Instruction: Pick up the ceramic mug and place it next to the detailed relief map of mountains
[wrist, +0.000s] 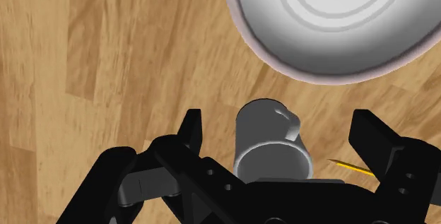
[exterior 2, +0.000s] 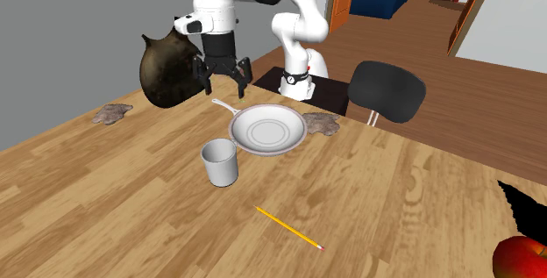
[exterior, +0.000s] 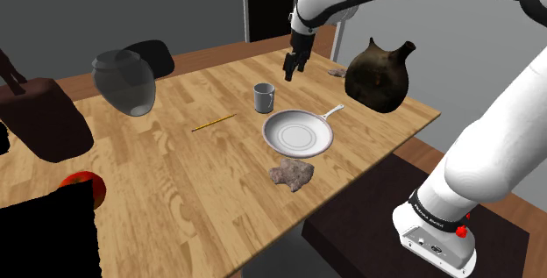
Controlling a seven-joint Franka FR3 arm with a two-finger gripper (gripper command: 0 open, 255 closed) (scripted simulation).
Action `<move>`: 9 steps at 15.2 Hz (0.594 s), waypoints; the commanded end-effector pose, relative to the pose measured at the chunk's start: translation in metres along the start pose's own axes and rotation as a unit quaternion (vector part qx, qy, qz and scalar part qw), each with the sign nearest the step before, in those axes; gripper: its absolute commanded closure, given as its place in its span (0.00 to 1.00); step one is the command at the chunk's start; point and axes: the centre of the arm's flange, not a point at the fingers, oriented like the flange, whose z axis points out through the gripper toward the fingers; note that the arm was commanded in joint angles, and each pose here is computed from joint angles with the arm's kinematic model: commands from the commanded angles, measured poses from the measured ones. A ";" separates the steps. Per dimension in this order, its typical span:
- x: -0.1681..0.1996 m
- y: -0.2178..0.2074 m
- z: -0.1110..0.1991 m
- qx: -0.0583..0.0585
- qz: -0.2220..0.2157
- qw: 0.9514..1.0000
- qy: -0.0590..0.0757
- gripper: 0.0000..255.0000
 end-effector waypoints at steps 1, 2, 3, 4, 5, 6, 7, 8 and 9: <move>0.020 0.009 0.018 0.005 -0.004 1.000 0.000 0.00; 0.031 0.012 0.026 0.007 -0.006 1.000 0.000 0.00; 0.041 0.014 0.034 0.009 -0.007 1.000 0.000 0.00; 0.051 0.017 0.043 0.012 -0.009 1.000 0.000 0.00; 0.062 0.020 0.051 0.014 -0.011 1.000 0.000 0.00; 0.072 0.022 0.059 0.017 -0.013 1.000 0.000 0.00; 0.082 0.024 0.067 0.019 -0.015 1.000 0.000 0.00; 0.093 0.027 0.075 0.021 -0.017 1.000 0.000 0.00; 0.103 0.029 0.083 0.024 -0.019 1.000 -0.001 0.00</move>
